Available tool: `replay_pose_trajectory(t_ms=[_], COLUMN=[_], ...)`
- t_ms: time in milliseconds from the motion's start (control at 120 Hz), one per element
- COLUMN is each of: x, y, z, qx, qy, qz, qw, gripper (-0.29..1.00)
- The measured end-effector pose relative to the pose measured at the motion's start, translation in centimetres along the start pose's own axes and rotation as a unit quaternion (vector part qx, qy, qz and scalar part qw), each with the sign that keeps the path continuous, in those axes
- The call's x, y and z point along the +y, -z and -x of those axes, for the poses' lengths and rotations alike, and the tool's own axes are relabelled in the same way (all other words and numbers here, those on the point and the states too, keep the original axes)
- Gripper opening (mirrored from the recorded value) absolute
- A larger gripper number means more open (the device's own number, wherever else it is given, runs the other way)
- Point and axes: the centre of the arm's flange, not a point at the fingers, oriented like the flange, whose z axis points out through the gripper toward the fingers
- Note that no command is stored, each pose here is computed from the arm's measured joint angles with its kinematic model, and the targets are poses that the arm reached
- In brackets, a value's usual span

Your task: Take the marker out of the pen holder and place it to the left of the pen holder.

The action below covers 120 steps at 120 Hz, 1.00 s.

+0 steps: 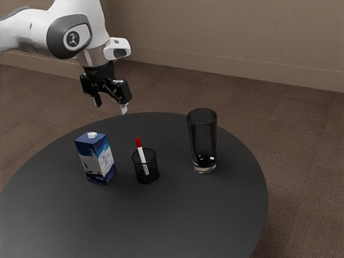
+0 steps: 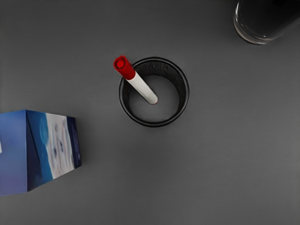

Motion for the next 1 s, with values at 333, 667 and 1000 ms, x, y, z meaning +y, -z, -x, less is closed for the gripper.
replay_pose_trajectory(t_ms=[333, 667, 1000], x=[-9.1, -8.6, -6.4], y=[-14.4, -22.1, -22.6], z=[-13.7, -14.8, -13.2], qx=[-0.019, -0.042, -0.053], qy=[0.079, 0.187, 0.229], qz=[0.011, 0.099, 0.102], qw=[0.997, 0.976, 0.967], gripper=[0.70, 0.70, 0.70])
